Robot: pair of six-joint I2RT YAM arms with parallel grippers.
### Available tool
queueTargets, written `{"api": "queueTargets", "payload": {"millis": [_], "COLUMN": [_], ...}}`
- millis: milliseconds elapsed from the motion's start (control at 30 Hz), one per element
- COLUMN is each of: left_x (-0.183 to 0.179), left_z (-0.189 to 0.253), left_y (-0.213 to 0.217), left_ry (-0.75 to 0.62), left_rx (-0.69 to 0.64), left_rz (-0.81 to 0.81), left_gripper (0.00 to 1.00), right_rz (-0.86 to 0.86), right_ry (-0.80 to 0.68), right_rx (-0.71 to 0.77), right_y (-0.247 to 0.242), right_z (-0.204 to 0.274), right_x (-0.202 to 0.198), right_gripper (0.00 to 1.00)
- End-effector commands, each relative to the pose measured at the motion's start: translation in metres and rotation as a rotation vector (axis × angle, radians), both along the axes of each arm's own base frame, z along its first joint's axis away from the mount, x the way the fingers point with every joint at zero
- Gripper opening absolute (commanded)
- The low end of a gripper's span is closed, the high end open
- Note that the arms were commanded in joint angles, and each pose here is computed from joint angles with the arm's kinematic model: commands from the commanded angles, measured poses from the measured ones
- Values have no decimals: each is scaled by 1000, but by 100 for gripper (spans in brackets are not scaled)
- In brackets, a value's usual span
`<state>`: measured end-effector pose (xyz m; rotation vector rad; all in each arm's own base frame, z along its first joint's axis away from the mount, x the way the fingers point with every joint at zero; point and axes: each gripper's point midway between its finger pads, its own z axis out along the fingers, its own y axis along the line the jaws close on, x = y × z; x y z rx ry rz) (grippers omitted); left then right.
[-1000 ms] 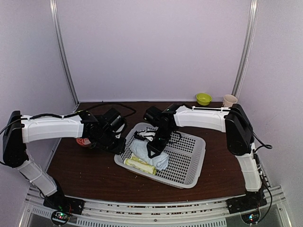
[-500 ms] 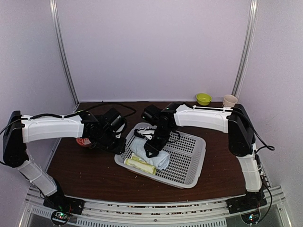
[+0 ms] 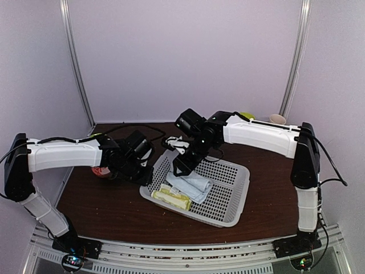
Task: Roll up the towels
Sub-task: Place the towel in the storage box, then adjust the towel in the storage box.
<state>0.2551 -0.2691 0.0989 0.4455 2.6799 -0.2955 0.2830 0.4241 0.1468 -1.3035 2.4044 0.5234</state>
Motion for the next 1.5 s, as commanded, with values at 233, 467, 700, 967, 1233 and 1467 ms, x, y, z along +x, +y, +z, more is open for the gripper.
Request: {"api": "queueTargets", "payload": {"millis": [233, 467, 700, 967, 1233, 1467], "left_x": [-23, -22, -21, -22, -23, -24], "left_z": [-38, -38, -39, -38, -39, -40], "left_y": [13, 13, 11, 10, 10, 12], "left_ry": [101, 100, 102, 106, 109, 109], "left_rx": [108, 108, 105, 99, 98, 100], "left_rz": [-30, -27, -22, -16, -6, 3], "left_gripper": [0, 0, 0, 0, 0, 0], "right_rz": [-161, -337, -329, -241, -180, -134], "right_ry": [-110, -189, -156, -97, -41, -4], "right_rx": [16, 111, 96, -11, -52, -40], "right_y": [-11, -37, -32, -14, -7, 2], "right_z": [-9, 12, 3, -39, -66, -72], "right_x": [33, 65, 76, 56, 24, -7], "right_gripper": [49, 47, 33, 25, 24, 22]}}
